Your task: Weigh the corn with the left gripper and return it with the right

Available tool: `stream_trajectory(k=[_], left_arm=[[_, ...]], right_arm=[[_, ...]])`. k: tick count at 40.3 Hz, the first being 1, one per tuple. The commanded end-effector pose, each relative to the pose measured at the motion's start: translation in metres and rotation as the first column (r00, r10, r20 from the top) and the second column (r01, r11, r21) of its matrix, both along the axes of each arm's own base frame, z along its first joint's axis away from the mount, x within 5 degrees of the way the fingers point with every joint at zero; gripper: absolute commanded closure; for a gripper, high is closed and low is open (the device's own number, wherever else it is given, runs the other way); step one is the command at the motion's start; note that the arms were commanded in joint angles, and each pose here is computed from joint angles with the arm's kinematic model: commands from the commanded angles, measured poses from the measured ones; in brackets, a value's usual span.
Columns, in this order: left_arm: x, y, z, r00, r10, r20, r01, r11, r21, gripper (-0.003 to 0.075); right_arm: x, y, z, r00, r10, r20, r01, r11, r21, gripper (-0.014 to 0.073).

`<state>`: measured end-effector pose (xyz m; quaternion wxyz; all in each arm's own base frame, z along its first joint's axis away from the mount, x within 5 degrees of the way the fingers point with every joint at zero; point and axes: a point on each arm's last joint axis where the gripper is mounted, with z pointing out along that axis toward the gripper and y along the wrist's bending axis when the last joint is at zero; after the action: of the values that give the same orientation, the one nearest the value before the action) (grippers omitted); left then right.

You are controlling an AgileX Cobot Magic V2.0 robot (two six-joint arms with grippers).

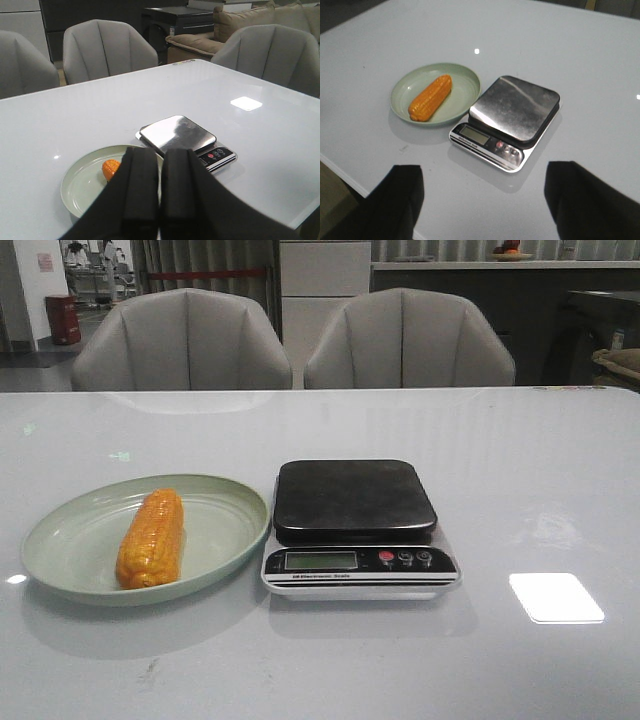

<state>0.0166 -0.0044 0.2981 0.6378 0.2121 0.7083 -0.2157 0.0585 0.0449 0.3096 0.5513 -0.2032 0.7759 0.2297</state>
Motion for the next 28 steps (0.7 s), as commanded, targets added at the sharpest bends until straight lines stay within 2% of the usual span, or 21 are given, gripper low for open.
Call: stream_trajectory(k=[1,8,14,17,22,25,28], left_arm=[[-0.001,0.0,0.014,0.997,-0.013,0.071,0.017,0.998,-0.055,0.0606],[-0.001,0.0,0.014,0.997,-0.013,0.071,0.017,0.998,-0.055,0.0606],[-0.001,0.0,0.014,0.997,-0.013,0.071,0.017,0.998,-0.055,0.0606],[-0.001,0.0,0.014,0.997,-0.013,0.071,0.017,0.998,-0.055,0.0606],[-0.001,0.0,0.014,0.997,-0.013,0.071,0.017,0.998,-0.055,0.0606],[-0.001,0.0,0.014,0.997,-0.013,0.071,0.017,0.998,-0.055,0.0606],[-0.001,0.0,0.014,0.997,-0.013,0.071,0.017,0.998,-0.055,0.0606]], right_arm=[[-0.013,-0.011,0.002,0.98,-0.025,0.199,0.001,0.993,0.117,-0.0008],[-0.025,-0.021,-0.027,0.942,-0.055,0.332,-0.016,0.978,0.207,-0.0008],[-0.024,-0.02,-0.041,0.932,-0.062,0.356,-0.021,0.974,0.226,0.001],[-0.024,-0.02,-0.042,0.931,-0.062,0.359,-0.019,0.976,0.217,0.0124],[-0.024,-0.02,-0.044,0.932,-0.058,0.358,-0.013,0.981,0.192,0.048],[-0.023,-0.02,-0.045,0.937,-0.054,0.346,-0.01,0.983,0.183,0.041],[-0.023,-0.02,-0.045,0.937,-0.055,0.345,-0.01,0.983,0.184,0.0401]])
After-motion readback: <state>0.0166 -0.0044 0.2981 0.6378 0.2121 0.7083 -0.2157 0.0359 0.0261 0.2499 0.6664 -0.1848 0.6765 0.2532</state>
